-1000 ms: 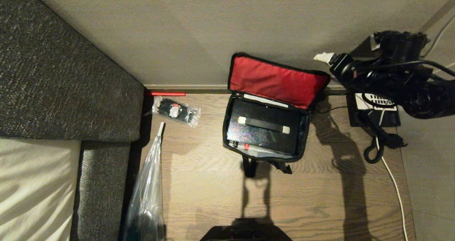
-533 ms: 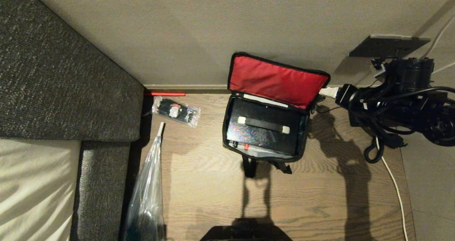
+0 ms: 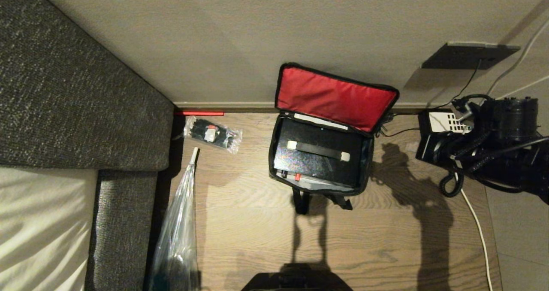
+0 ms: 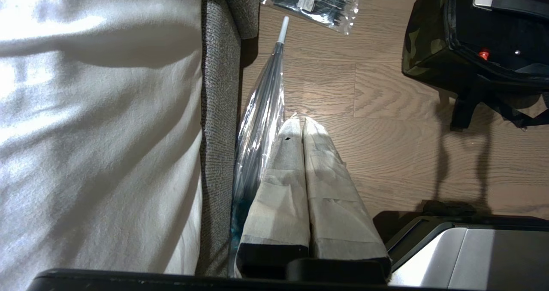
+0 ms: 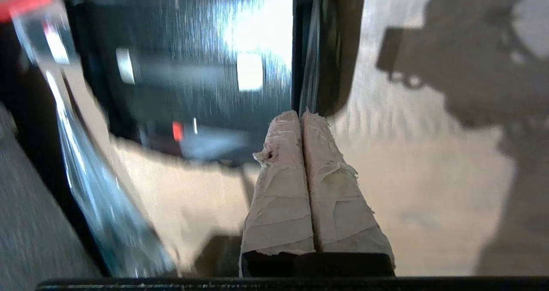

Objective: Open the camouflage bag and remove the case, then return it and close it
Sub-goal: Open the top of the storage box

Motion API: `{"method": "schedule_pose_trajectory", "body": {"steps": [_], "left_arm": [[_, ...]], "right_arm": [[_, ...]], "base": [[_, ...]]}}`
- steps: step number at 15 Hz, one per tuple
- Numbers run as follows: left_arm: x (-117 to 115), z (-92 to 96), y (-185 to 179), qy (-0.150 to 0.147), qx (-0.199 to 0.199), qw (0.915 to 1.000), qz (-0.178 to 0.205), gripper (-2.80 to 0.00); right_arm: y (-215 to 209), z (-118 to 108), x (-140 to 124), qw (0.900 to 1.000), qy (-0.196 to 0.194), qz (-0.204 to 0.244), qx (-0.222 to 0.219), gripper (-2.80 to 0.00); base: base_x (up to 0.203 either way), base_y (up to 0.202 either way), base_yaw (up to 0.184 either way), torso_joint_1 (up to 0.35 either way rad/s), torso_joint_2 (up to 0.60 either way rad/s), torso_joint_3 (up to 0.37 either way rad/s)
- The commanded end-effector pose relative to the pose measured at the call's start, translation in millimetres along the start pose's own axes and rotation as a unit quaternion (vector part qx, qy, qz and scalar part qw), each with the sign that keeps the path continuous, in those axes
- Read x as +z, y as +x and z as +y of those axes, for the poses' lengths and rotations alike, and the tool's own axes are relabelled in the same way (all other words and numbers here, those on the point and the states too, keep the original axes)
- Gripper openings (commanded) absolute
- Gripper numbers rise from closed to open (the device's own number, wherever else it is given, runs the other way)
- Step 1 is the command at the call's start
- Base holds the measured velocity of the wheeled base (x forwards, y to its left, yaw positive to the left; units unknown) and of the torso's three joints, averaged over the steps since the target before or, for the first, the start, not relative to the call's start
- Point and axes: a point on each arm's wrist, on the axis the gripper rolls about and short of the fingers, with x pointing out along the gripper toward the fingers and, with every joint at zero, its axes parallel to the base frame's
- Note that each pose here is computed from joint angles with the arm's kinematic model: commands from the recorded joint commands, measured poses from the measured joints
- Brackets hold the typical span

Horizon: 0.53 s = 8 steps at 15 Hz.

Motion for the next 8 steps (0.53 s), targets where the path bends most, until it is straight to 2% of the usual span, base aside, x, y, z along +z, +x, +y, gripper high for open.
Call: {"method": "schedule_pose_trajectory", "body": {"steps": [1, 2, 5, 8], "left_arm": [[0, 0.0, 0, 0.0, 0.0, 1.0, 0.0, -2.8], [0, 0.0, 0, 0.0, 0.0, 1.0, 0.0, -2.8], [0, 0.0, 0, 0.0, 0.0, 1.0, 0.0, -2.8], [0, 0.0, 0, 0.0, 0.0, 1.0, 0.0, -2.8]], "right_arm": [[-36, 2, -7, 1.0, -0.017, 0.001, 0.001, -2.8], [-47, 0, -16, 0.999, -0.032, 0.02, -0.005, -2.8], [-99, 5, -18, 0.998, -0.059, 0.024, -0.008, -2.8], [-147, 4, -34, 0.995, -0.087, 0.042, -0.017, -2.8]], "base": [[0.0, 0.0, 0.0, 0.0, 0.0, 0.0], [0.0, 0.0, 0.0, 0.0, 0.0, 0.0], [0.0, 0.0, 0.0, 0.0, 0.0, 0.0], [0.0, 0.0, 0.0, 0.0, 0.0, 0.0]]}}
